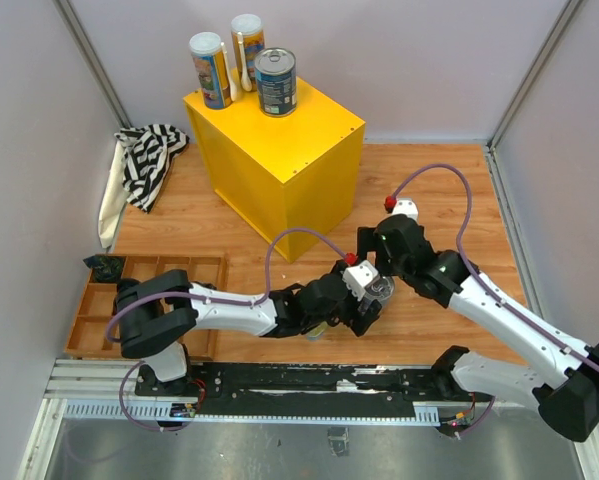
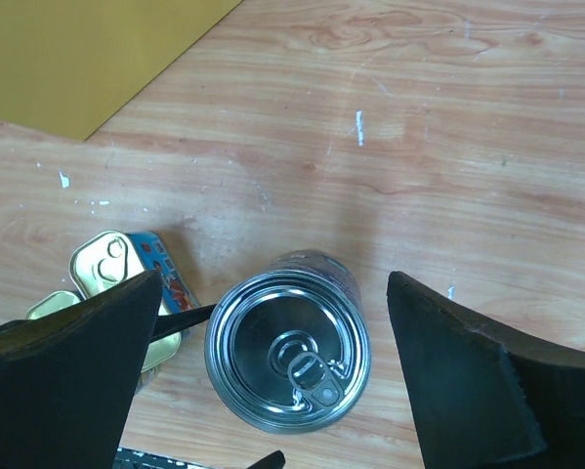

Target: Place and organize the canned foods onto the counter

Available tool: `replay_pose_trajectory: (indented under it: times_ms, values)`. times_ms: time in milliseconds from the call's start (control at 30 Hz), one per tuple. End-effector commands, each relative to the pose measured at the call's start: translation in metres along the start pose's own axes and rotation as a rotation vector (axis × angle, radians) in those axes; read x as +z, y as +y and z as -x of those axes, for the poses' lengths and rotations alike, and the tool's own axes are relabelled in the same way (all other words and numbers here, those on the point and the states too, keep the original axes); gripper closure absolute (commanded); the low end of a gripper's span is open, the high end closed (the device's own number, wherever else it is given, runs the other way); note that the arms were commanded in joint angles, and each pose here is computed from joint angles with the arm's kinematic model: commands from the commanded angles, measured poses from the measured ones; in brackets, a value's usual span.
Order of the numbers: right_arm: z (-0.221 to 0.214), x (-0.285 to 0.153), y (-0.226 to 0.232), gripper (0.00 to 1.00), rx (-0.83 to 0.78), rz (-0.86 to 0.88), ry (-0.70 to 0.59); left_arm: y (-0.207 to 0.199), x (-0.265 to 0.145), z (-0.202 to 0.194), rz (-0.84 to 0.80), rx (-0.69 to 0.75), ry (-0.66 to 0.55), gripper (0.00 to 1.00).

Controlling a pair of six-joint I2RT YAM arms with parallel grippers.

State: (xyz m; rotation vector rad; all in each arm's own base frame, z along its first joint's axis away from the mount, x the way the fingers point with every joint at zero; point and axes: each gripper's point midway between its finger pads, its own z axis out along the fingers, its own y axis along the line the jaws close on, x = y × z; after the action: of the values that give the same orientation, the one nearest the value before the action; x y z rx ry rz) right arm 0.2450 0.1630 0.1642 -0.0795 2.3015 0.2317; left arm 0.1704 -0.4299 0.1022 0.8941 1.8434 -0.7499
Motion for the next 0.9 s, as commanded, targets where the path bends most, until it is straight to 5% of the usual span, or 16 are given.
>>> replay_pose_trajectory:
  times_ms: [0,867]
  values:
    - [0.017,-0.013,-0.019,0.02,0.022,-0.062,-0.070,-0.016,0.009,0.024,-0.050,0.039,-0.068,0.01]
    - [0.035,-0.032,-0.059,0.02,0.090,-0.121,-0.130,-0.011,0.052,0.033,0.016,0.150,-0.062,0.01]
